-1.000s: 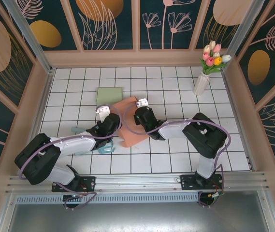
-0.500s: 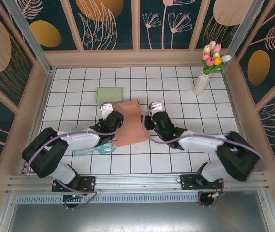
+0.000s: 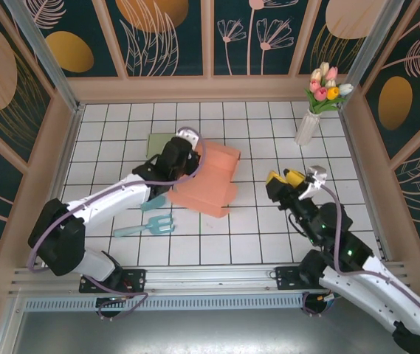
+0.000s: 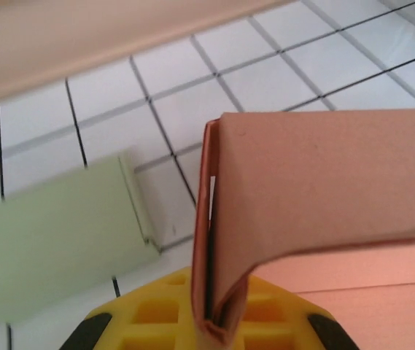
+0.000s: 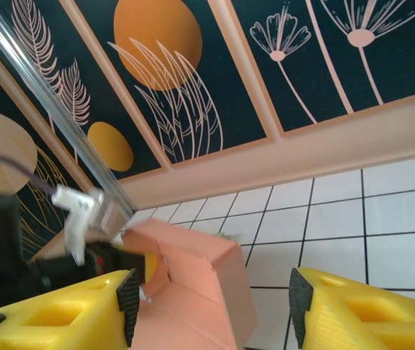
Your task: Fold the paper box
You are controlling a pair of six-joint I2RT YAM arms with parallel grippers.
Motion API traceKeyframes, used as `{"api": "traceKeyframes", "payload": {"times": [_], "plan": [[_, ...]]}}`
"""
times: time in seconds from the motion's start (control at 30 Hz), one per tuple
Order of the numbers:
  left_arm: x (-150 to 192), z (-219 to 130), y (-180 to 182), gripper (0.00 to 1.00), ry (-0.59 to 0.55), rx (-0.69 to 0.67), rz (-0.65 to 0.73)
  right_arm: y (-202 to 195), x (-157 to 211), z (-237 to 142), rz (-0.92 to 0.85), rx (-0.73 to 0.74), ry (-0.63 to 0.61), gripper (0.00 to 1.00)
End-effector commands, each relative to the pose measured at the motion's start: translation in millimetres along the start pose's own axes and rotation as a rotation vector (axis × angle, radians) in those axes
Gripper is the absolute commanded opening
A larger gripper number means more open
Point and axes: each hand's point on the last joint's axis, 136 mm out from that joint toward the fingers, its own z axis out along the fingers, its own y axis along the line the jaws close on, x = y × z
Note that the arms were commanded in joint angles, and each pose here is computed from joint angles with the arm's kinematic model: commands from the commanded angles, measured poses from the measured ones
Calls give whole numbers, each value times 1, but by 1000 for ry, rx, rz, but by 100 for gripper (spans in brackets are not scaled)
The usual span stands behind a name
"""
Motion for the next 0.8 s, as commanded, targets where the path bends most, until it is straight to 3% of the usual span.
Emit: {"api": "traceKeyframes", "payload": {"times": [0.0, 0.13, 0.27, 0.47, 0.77], "plan": [[23, -10, -18, 0, 236, 77, 314, -10, 19, -11, -7, -4, 43, 59], [46, -16, -33, 0, 443, 115, 622, -3, 3, -30, 45, -80, -25, 59], [101, -7, -25, 0, 703, 84, 870, 0, -4, -40, 62, -114, -37, 59], [122, 10, -45, 0, 738, 134, 982, 10, -1, -41, 76, -176, -22, 59], [143, 69, -38, 0, 768, -48, 1152, 9, 5, -39, 82, -173, -11, 59]]}}
